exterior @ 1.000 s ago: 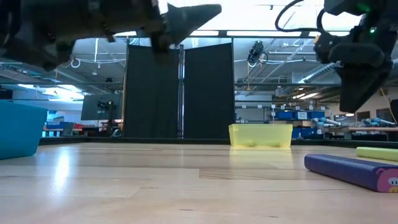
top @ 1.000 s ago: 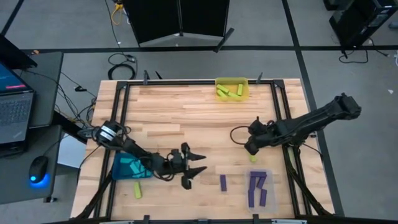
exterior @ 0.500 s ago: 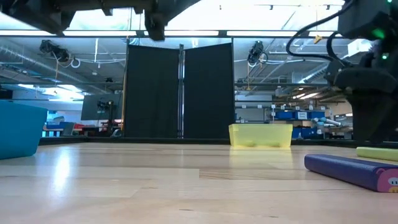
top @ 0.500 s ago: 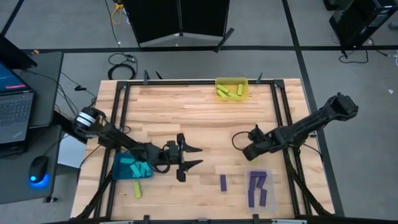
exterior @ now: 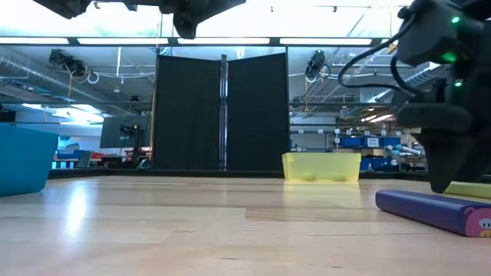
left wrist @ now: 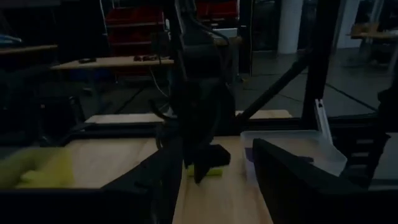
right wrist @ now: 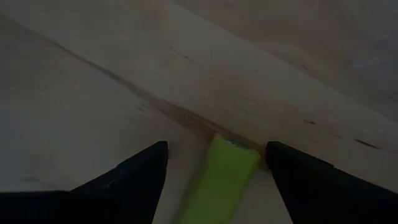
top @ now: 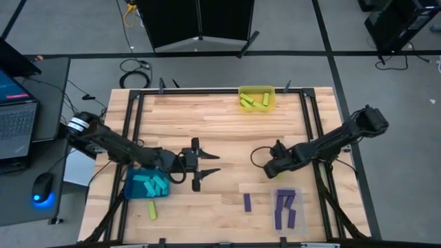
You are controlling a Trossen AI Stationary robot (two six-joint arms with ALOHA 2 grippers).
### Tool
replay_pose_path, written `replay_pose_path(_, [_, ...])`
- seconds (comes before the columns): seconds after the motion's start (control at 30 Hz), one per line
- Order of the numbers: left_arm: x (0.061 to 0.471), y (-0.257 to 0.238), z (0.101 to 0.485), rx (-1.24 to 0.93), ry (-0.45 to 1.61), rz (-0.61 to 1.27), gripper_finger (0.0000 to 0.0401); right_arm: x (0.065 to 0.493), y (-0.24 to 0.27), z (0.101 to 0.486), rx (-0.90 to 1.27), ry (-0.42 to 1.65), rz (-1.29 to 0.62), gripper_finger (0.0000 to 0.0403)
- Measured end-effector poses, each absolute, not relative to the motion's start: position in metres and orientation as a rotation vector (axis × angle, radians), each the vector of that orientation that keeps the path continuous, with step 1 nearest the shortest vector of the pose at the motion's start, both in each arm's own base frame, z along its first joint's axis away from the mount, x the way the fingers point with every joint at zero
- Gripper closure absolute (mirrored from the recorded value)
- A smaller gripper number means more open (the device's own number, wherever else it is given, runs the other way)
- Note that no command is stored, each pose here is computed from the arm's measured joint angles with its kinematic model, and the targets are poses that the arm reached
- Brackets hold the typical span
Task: Sort blocks
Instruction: Put the top green block into the yellow bin
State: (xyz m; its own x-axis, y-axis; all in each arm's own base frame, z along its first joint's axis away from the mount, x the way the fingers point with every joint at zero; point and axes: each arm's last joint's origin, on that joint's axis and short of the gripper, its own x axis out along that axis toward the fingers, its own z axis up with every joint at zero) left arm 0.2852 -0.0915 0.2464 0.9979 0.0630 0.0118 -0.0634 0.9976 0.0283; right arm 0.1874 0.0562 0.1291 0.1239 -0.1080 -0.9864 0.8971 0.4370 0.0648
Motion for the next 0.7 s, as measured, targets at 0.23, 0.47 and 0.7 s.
replay_pose_path(0.23, [0.271,-0.075,0.254,0.075,0.014,0.093,0.0199,0.201,0.060,0.131,0.821,1.270,-0.906,0.0162])
replay_pose_path(0.47, [0.239,-0.060,0.252,0.067,-0.018,0.105,0.0199,0.205,0.059,0.129,0.880,1.277,-0.912,0.0274])
replay_pose_path(0.7, [0.218,-0.046,0.254,0.050,-0.078,0.150,0.0199,0.207,0.054,0.129,0.883,1.238,-0.930,0.0287])
